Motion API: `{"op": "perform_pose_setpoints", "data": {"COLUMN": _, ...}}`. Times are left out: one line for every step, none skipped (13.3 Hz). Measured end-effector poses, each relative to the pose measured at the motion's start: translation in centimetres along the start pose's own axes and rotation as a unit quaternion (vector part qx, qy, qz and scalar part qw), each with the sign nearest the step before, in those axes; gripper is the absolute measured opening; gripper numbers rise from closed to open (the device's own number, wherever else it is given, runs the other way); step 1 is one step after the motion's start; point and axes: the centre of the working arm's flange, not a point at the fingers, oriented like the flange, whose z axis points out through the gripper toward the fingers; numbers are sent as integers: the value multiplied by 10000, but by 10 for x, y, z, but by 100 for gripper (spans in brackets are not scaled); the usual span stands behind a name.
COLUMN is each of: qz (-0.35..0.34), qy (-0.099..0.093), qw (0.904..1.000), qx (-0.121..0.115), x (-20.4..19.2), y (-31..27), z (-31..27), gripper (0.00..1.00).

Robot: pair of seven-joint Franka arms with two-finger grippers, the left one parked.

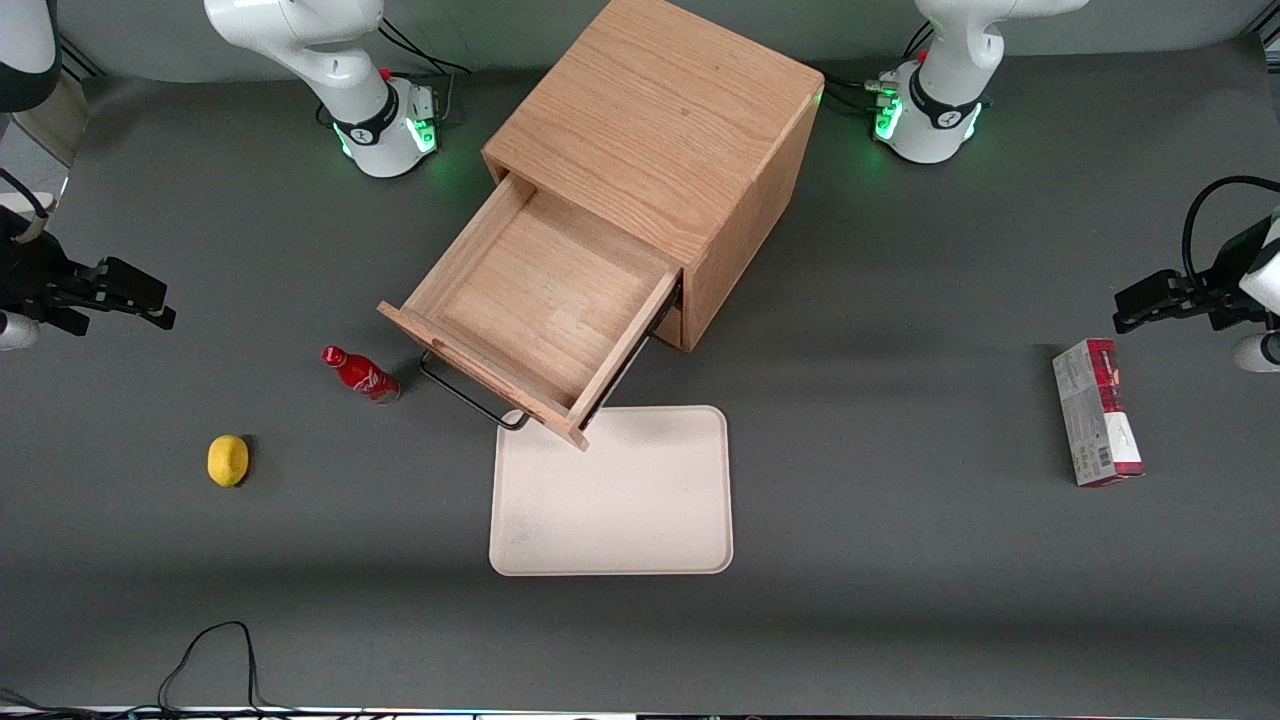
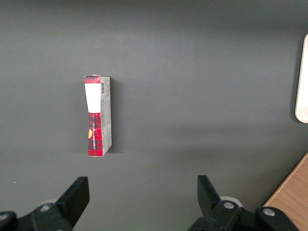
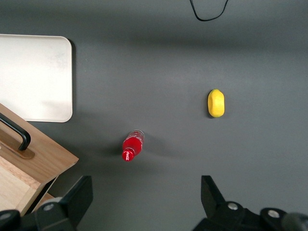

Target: Open upper drawer

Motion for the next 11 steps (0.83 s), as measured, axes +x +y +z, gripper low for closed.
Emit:
{"op": "perform_pose_setpoints", "data": {"qz": 13, "qy": 0, "qw": 10000, "qx": -3, "x": 0, "y": 1, "z": 0, "gripper": 100}}
{"op": "perform_pose_setpoints", "data": {"qz": 29, "qy": 3, "qw": 10000, "qx": -6, "x": 0, "y": 3, "z": 1, "gripper": 100}}
{"op": "perform_pose_setpoints", "data": {"qz": 50, "qy": 5, "qw": 10000, "qx": -10, "x": 1, "y": 5, "z": 1, "gripper": 100}}
{"op": "perform_pose_setpoints", "data": {"qz": 82, "qy": 2, "qw": 10000, "qx": -12, "x": 1, "y": 8, "z": 2, "gripper": 100}}
{"op": "perform_pose_setpoints", "data": {"qz": 107, "qy": 0, "qw": 9999, "qx": -12, "x": 1, "y": 11, "z": 3, "gripper": 100}}
{"op": "perform_pose_setpoints", "data": {"qz": 119, "qy": -1, "qw": 9999, "qx": -10, "x": 1, "y": 13, "z": 3, "gripper": 100}}
{"op": "perform_pose_setpoints", "data": {"qz": 127, "qy": -1, "qw": 9999, "qx": -9, "x": 1, "y": 14, "z": 3, "gripper": 100}}
{"op": "perform_pose_setpoints", "data": {"qz": 134, "qy": 0, "qw": 9999, "qx": -8, "x": 1, "y": 15, "z": 3, "gripper": 100}}
{"op": "perform_pose_setpoints", "data": {"qz": 125, "qy": -1, "qw": 9999, "qx": -7, "x": 1, "y": 14, "z": 3, "gripper": 100}}
{"op": "perform_pose_setpoints", "data": {"qz": 108, "qy": -2, "qw": 9999, "qx": -6, "x": 2, "y": 12, "z": 3, "gripper": 100}}
{"op": "perform_pose_setpoints", "data": {"qz": 93, "qy": -3, "qw": 10000, "qx": -5, "x": 2, "y": 10, "z": 3, "gripper": 100}}
